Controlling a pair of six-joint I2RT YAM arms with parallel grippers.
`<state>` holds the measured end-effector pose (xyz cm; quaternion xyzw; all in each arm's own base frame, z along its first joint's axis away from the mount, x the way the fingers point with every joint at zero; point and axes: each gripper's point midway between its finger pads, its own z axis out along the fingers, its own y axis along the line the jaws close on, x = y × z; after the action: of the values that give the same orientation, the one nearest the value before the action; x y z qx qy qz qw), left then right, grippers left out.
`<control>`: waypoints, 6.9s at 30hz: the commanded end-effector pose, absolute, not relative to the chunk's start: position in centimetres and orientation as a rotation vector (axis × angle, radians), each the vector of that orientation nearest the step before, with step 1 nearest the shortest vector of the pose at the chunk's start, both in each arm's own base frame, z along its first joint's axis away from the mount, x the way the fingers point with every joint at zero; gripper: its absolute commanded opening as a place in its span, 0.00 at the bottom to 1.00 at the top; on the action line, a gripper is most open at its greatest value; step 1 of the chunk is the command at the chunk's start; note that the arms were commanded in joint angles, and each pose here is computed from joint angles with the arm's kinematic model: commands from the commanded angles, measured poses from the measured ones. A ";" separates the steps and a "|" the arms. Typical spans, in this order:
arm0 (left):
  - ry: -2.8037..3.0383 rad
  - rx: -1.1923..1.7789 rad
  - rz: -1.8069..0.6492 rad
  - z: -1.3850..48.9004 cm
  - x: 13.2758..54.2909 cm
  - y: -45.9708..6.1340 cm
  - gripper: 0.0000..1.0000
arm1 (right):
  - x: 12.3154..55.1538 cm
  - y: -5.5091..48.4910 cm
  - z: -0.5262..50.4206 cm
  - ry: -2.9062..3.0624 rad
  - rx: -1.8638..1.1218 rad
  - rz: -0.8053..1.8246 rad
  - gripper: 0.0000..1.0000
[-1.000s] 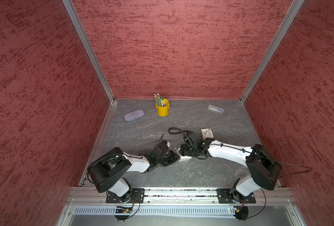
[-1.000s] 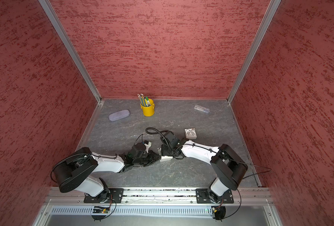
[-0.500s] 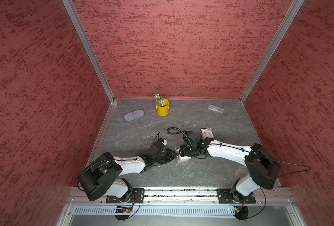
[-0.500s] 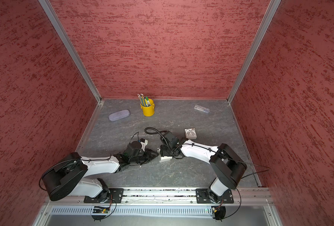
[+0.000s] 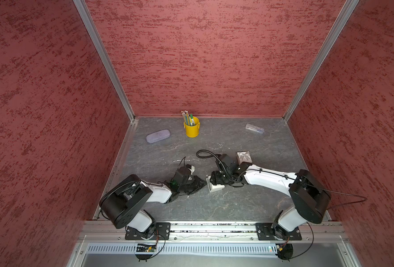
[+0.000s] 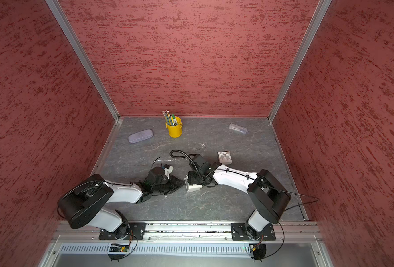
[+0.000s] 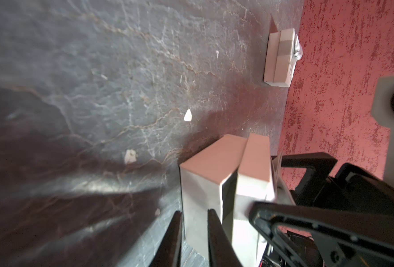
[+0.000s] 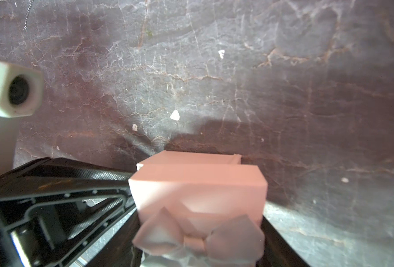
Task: Take the necklace out of the lift-off lid jewelry box
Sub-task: Close the lid on the jewelry box, then move the jewelry box to the center of the board.
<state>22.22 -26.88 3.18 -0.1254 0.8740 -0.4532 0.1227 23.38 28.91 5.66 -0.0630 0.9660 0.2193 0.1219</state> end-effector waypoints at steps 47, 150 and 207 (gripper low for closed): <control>2.522 -0.301 -1.420 3.5 21.6 -32.4 0.18 | 23.1 31.6 5.6 2.811 -0.248 0.652 0.71; 2.575 -0.359 -1.267 4.0 22.3 -27.4 0.40 | 25.2 25.3 9.7 2.651 -0.155 0.507 0.67; 2.292 -0.004 -0.714 21.9 36.5 -15.8 1.00 | 35.1 7.1 26.8 1.906 0.161 0.019 0.99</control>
<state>37.44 -18.36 22.69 -0.0174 0.8677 -0.3385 0.3636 35.51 11.12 26.01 0.0556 0.8364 0.1106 0.5339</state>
